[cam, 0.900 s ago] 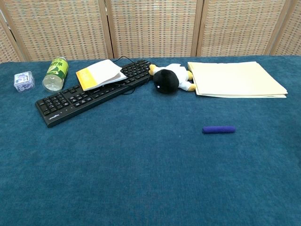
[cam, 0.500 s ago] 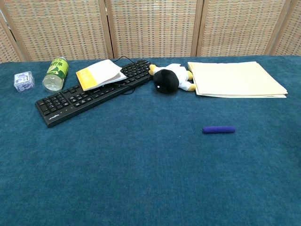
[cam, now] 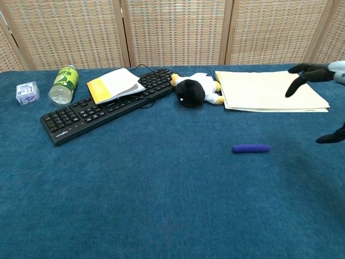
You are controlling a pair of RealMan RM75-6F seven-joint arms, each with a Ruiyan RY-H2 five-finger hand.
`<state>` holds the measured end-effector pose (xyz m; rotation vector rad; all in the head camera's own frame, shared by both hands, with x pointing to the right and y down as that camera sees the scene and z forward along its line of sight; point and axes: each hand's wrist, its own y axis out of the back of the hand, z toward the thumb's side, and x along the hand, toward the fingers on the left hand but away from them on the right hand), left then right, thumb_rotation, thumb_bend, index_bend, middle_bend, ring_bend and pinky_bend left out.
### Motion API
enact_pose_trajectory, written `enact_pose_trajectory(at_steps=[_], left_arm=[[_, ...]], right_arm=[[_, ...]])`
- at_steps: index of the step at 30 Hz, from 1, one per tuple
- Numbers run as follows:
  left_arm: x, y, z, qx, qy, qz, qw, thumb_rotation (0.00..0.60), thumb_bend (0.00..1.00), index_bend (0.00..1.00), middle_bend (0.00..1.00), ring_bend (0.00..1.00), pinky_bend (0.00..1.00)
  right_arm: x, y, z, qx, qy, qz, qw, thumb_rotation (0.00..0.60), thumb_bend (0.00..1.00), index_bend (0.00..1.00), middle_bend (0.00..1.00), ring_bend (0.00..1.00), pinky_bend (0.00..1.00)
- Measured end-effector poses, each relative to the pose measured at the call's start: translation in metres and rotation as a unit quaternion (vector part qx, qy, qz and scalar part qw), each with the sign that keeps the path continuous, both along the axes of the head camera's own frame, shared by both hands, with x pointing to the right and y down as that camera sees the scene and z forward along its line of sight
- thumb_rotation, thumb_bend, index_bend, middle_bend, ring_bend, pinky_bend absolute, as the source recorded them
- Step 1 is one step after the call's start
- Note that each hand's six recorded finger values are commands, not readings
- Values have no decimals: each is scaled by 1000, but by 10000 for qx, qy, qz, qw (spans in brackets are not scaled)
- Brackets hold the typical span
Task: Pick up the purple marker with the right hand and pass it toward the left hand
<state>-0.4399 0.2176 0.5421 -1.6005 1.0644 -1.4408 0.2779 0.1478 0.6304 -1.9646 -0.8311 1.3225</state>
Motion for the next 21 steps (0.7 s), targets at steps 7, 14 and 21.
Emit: enact_pose_trajectory(at_steps=[7, 14, 21], left_arm=[[1, -2, 7, -29, -45, 21, 10000, 600, 0, 0, 0, 0, 0], [3, -4, 13, -112, -119, 21, 9999, 600, 0, 0, 0, 0, 0], [2, -5, 16, -151, -156, 0, 9998, 600, 0, 0, 0, 0, 0]], right_arm=[[-26, -18, 41, -515, -191, 136, 9984, 600, 368, 403, 0, 0, 0], [-41, -21, 65, -661, -117, 165, 9976, 600, 418, 412, 0, 0, 0], [-45, -20, 86, -717, 113, 146, 9973, 600, 463, 437, 0, 0, 0]])
